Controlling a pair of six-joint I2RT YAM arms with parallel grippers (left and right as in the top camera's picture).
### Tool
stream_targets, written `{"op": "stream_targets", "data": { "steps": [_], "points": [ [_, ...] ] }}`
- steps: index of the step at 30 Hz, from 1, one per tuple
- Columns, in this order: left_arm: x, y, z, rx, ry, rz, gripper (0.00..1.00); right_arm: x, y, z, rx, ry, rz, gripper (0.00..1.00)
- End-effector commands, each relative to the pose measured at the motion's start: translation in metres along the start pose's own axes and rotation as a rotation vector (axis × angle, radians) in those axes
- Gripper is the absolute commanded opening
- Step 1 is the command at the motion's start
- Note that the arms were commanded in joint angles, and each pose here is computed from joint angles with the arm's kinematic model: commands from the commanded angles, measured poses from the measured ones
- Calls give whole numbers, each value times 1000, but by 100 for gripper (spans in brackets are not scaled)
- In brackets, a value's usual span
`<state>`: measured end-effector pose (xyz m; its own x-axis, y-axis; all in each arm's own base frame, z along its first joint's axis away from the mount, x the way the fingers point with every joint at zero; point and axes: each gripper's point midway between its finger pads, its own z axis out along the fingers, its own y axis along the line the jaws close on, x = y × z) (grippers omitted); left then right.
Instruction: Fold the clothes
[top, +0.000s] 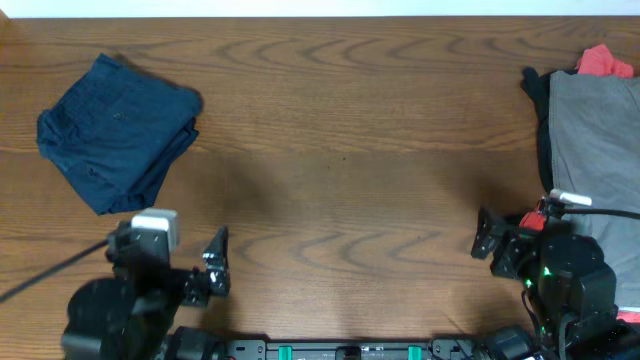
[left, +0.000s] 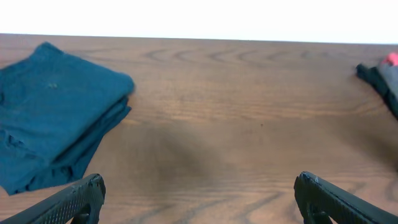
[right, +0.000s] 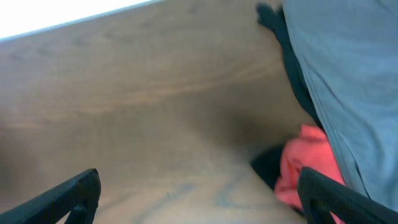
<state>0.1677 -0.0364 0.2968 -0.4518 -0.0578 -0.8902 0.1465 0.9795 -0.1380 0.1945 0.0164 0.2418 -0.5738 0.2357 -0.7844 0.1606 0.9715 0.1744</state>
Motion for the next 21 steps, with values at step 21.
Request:
{"op": "stream_targets", "data": {
  "steps": [21],
  "points": [
    [1,2,-5,-9,-21,-8,98,22,-25,-3,92,64,-64,99]
  ]
}}
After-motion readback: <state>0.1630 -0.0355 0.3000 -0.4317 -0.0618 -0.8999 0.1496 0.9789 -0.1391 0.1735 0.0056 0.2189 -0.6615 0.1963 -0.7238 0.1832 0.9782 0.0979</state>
